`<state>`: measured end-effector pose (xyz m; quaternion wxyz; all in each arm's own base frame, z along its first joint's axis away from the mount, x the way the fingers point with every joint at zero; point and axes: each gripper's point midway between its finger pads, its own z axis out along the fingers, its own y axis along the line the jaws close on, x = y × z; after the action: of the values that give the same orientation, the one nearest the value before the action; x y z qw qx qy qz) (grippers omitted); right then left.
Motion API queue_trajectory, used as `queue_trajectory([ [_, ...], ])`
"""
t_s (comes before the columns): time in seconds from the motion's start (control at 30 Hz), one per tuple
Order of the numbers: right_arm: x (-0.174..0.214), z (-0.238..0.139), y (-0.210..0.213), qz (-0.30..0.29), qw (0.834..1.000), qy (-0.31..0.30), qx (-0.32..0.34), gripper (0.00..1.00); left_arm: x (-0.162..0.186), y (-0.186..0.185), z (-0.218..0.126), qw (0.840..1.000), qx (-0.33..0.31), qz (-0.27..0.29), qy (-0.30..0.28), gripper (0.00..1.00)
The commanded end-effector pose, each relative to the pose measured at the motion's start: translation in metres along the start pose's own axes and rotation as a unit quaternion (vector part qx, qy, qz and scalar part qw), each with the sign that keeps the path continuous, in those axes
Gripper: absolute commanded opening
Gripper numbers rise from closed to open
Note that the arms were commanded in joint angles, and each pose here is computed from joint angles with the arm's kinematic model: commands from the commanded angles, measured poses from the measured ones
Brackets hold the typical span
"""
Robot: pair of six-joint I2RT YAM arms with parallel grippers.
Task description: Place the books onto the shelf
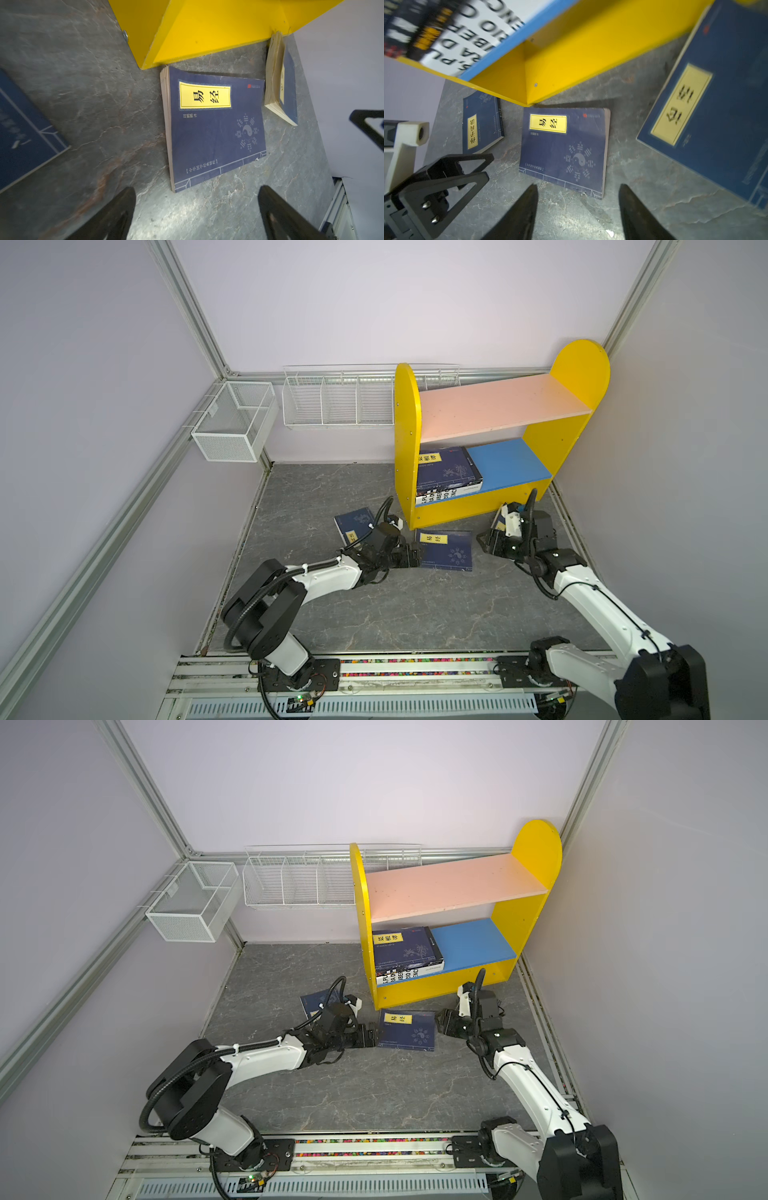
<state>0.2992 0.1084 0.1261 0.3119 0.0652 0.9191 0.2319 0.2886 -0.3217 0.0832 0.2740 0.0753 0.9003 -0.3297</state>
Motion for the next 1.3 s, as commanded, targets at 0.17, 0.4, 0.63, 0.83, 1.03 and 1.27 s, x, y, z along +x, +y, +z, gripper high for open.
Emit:
queue_trajectory([
  [0.17, 0.030, 0.044, -0.015, 0.056, 0.998, 0.030, -0.005, 0.60, -0.022, -0.016, 0.039, 0.999, 0.033, -0.003, -0.028, 0.87],
  [0.4, 0.052, 0.082, -0.014, 0.048, 0.996, 0.075, 0.003, 0.41, -0.022, -0.014, 0.049, 0.999, 0.035, -0.007, -0.030, 0.83],
  [0.63, 0.053, 0.093, -0.016, 0.039, 0.995, 0.086, 0.021, 0.34, -0.031, -0.038, 0.051, 0.996, 0.088, -0.003, -0.034, 0.64],
  [0.83, 0.046, 0.093, -0.013, 0.030, 0.996, 0.085, 0.025, 0.33, -0.043, -0.056, 0.037, 0.991, 0.121, 0.002, -0.053, 0.35],
  [1.03, 0.033, 0.090, -0.001, 0.024, 0.997, 0.078, 0.007, 0.34, -0.044, -0.056, 0.032, 0.992, 0.116, 0.004, -0.053, 0.15],
  [1.27, 0.024, 0.084, 0.009, 0.012, 0.997, 0.077, -0.007, 0.35, -0.040, -0.039, 0.040, 0.996, 0.072, 0.016, -0.047, 0.43],
])
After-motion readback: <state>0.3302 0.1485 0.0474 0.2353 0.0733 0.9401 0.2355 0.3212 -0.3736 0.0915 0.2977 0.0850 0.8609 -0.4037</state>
